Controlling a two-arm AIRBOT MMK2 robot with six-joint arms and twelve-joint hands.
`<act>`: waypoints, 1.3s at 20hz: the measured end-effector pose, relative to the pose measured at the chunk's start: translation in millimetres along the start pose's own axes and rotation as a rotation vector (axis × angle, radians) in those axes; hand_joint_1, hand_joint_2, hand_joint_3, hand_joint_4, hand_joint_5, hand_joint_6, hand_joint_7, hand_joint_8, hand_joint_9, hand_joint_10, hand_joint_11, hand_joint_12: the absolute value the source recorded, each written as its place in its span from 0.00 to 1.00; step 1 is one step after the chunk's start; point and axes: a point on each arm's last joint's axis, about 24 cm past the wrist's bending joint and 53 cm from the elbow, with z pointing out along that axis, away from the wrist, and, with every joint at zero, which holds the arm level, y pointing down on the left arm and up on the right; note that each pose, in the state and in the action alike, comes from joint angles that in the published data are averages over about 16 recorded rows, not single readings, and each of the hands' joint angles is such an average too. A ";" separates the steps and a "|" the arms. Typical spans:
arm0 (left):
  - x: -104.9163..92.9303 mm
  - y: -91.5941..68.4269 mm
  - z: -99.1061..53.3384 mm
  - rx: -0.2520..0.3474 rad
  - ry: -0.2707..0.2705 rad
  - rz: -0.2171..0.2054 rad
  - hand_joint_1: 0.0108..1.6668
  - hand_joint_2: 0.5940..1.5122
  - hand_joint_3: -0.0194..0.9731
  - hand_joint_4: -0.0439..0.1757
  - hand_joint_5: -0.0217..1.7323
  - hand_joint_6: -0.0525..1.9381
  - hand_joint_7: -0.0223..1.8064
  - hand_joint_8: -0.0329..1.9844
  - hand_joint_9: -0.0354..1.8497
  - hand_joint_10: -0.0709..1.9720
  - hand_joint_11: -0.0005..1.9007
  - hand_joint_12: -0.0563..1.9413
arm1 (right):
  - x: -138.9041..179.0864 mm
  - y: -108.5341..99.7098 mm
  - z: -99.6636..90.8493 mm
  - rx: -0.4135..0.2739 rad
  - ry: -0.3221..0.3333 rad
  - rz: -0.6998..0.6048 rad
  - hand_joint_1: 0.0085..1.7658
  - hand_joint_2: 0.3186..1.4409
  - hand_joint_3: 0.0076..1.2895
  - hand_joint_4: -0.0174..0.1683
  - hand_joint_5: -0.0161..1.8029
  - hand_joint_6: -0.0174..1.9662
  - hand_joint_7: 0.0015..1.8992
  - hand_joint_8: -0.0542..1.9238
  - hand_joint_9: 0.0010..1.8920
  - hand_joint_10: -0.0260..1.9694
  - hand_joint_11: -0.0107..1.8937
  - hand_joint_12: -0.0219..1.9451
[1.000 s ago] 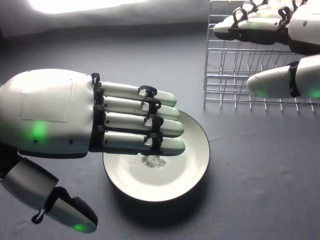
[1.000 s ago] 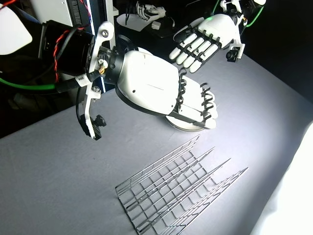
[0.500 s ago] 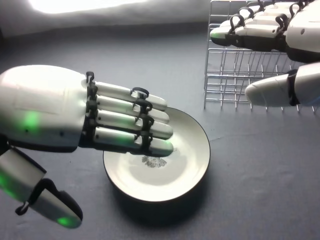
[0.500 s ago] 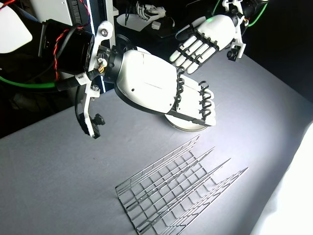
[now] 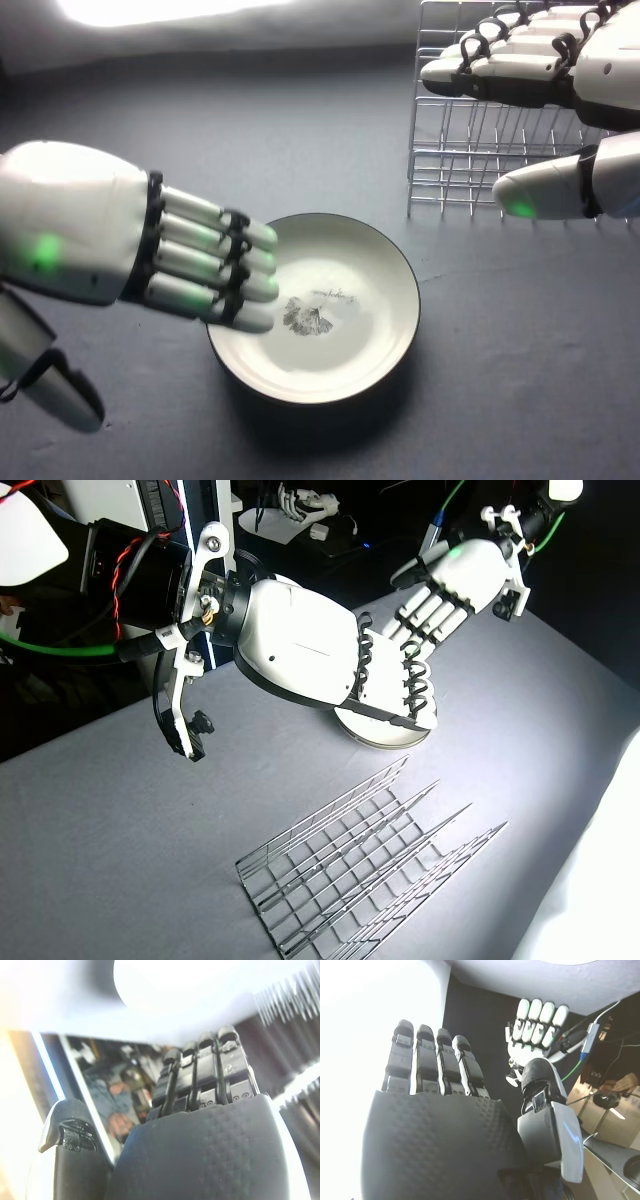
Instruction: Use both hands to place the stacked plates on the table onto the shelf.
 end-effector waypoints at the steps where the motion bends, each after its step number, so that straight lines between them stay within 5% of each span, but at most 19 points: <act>1: 4.0 2.7 0.0 -0.002 0.013 0.010 0.01 0.59 0.02 0.21 0.02 0.02 0.02 0.01 0.03 0.04 0.01 0.02 | 0.0 0.3 -0.1 -0.001 0.000 -0.002 0.00 0.87 0.01 0.09 0.02 0.02 0.01 0.03 0.01 0.02 0.02 0.01; 9: 30.4 19.9 9.3 -0.020 0.087 0.059 0.01 0.59 0.02 0.22 0.03 0.02 0.02 0.01 0.03 0.04 0.01 0.02 | -0.1 1.7 -0.6 -0.004 0.000 -0.005 0.05 0.86 0.01 0.09 0.02 0.02 0.01 0.03 0.01 0.02 0.02 0.01; 26: 50.5 63.8 20.2 -0.108 0.132 0.040 0.01 0.58 0.02 0.20 0.02 0.02 0.02 0.01 0.03 0.04 0.01 0.02 | 17.0 1.4 -0.2 -0.023 0.041 -0.030 0.12 0.85 0.01 0.09 0.03 0.02 0.01 0.03 0.01 0.02 0.02 0.01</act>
